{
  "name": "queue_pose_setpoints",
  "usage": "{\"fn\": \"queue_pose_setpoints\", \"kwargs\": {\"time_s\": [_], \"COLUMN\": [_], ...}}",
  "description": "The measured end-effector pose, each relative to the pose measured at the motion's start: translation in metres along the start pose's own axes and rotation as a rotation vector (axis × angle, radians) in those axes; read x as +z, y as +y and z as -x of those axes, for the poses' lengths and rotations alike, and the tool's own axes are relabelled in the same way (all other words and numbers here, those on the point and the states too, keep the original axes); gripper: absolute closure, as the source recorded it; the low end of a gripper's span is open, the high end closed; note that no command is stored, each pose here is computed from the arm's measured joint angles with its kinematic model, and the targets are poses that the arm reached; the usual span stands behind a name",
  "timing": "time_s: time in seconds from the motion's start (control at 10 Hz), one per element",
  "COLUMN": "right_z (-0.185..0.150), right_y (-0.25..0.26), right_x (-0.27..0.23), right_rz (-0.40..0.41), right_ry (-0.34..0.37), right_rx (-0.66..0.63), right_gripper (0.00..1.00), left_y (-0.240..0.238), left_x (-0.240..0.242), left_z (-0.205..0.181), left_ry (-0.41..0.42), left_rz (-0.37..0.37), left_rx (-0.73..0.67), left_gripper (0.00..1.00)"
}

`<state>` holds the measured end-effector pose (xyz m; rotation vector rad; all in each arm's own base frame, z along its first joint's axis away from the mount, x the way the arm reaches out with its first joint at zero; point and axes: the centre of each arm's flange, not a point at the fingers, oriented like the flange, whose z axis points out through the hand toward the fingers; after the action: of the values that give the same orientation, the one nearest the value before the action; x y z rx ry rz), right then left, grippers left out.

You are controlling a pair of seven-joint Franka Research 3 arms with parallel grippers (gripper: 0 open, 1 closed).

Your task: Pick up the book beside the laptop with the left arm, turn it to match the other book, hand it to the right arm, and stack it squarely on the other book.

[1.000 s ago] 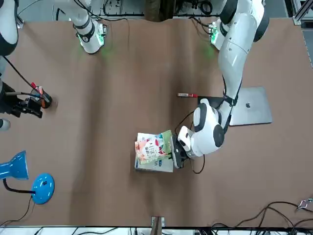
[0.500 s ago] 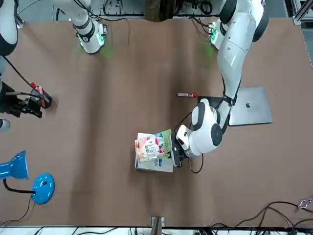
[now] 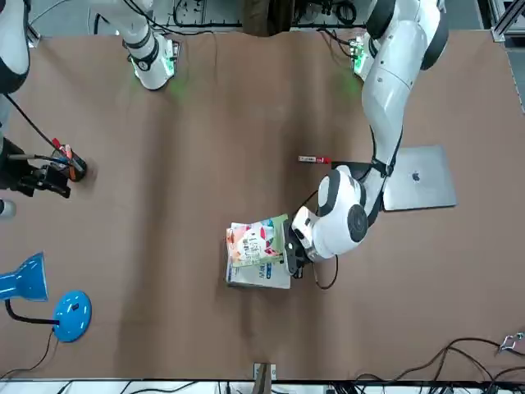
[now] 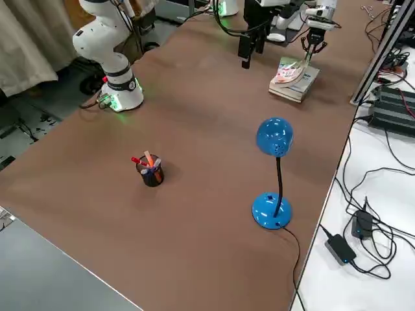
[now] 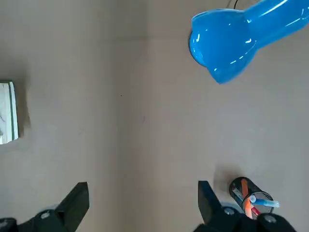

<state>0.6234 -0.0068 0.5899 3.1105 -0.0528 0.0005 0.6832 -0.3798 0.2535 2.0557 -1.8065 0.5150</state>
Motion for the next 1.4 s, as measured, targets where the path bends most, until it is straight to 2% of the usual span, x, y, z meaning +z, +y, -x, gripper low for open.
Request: {"fn": "queue_pose_setpoints", "kwargs": {"time_s": [0.1, 0.3, 0.5, 0.6, 0.9, 1.0, 1.1, 1.2, 1.3, 1.4], "right_z": [-0.001, -0.003, -0.007, -0.009, -0.014, -0.018, -0.024, -0.030, -0.034, -0.038], "right_y": [0.000, -0.002, -0.003, -0.006, -0.027, -0.041, -0.063, -0.091, -0.121, -0.147], "right_x": [0.002, 0.006, 0.010, 0.010, 0.015, 0.023, 0.035, 0.048, 0.062, 0.076], "right_rz": [0.000, -0.001, -0.002, -0.003, -0.017, -0.047, -0.080, -0.117, -0.152, -0.170], "right_ry": [-0.003, -0.005, 0.003, 0.013, 0.030, 0.025, 0.023, 0.023, 0.022, 0.023], "right_rx": [0.000, -0.004, -0.005, -0.009, -0.001, 0.028, 0.074, 0.132, 0.169, 0.175], "right_gripper": [0.00, 0.00, 0.00, 0.00, 0.00, 0.00, 0.02, 0.03, 0.15, 0.35], "left_y": [0.000, 0.000, 0.002, 0.002, -0.005, -0.006, -0.003, -0.001, -0.002, -0.003], "left_x": [0.000, 0.000, 0.002, 0.001, -0.022, -0.043, -0.065, -0.088, -0.113, -0.139], "left_z": [0.000, 0.001, -0.001, -0.003, -0.014, -0.024, -0.030, -0.028, -0.022, -0.013], "left_ry": [-0.002, -0.006, -0.005, -0.004, 0.015, 0.024, 0.006, -0.030, -0.070, -0.118], "left_rz": [0.000, 0.001, 0.005, 0.004, -0.033, -0.040, -0.004, 0.041, 0.070, 0.089], "left_rx": [0.002, 0.004, 0.007, 0.009, -0.032, -0.103, -0.233, -0.369, -0.471, -0.554], "left_gripper": [0.84, 0.74, 0.45, 0.35, 0.35, 0.33, 0.31, 0.19, 0.14, 0.06]}}
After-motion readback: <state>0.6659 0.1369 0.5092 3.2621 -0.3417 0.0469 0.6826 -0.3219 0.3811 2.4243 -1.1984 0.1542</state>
